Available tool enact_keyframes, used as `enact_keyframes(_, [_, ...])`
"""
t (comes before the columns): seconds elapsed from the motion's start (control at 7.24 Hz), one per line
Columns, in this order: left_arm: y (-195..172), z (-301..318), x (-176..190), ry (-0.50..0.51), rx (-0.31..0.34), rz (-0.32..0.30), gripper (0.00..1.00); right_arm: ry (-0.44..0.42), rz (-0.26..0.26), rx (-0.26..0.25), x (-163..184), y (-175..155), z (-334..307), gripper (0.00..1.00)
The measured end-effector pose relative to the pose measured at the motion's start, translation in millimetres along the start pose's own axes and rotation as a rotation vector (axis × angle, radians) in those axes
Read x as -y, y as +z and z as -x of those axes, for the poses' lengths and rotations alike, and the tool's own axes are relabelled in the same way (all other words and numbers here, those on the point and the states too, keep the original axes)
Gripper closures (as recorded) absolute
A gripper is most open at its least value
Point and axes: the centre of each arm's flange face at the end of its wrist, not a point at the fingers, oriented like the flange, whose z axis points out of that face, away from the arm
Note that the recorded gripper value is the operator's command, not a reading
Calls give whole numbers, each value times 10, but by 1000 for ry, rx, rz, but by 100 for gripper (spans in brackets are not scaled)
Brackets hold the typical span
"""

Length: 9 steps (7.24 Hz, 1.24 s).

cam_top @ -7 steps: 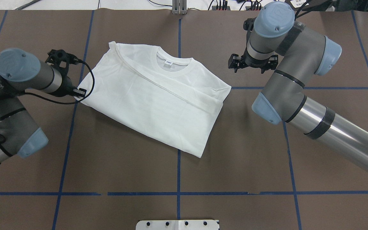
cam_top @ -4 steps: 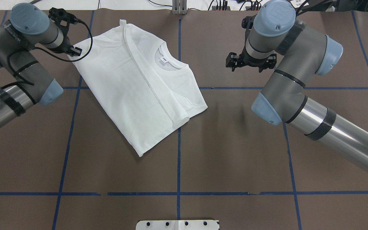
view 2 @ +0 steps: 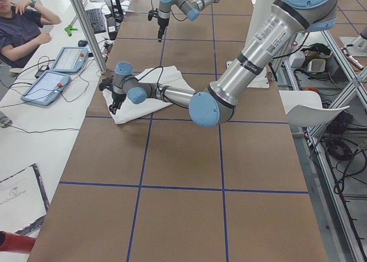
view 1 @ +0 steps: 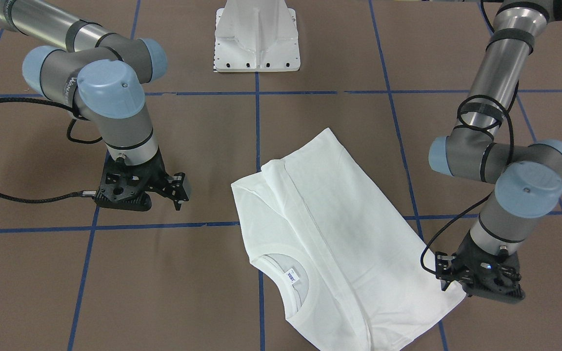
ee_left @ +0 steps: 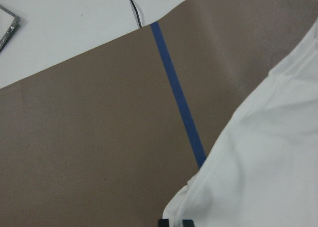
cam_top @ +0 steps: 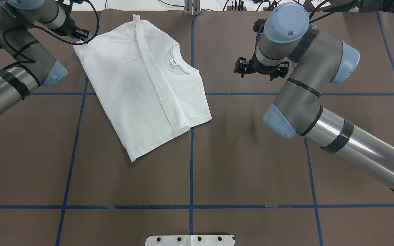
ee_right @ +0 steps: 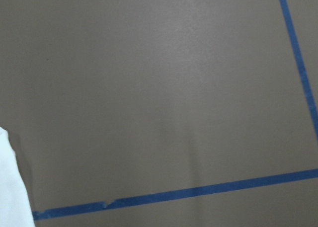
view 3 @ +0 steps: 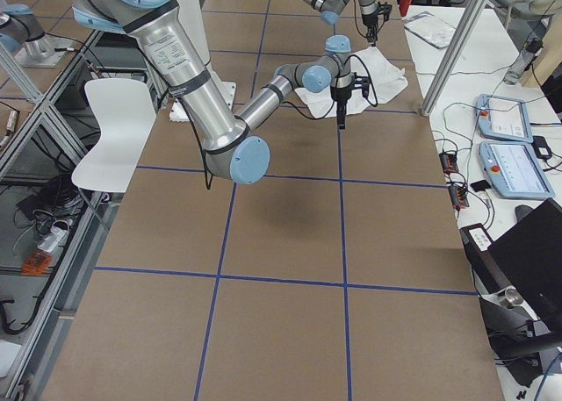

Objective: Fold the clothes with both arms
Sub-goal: 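Drag the folded shirt with the left gripper away from the robot, then bring the right gripper across to the shirt's collar corner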

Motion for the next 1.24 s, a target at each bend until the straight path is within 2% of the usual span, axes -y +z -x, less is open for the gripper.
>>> enact_keyframes(0.28, [-243,40,-225,-4,-73,-11,0,119,-19,73,-241,240,384,2])
enact_keyframes(0.55, [-351,49,-393,3,-92,-22,0,219,-45,92,-620,399,690,6])
enact_keyframes(0.97, [-353,51,-478,6,-96,-20,0,430,-31,67,-922,629,1309,11])
enact_keyframes(1.24, [-347,37,-488,-1,-97,-19,0,495,-20,38,-1010,738,1417,14])
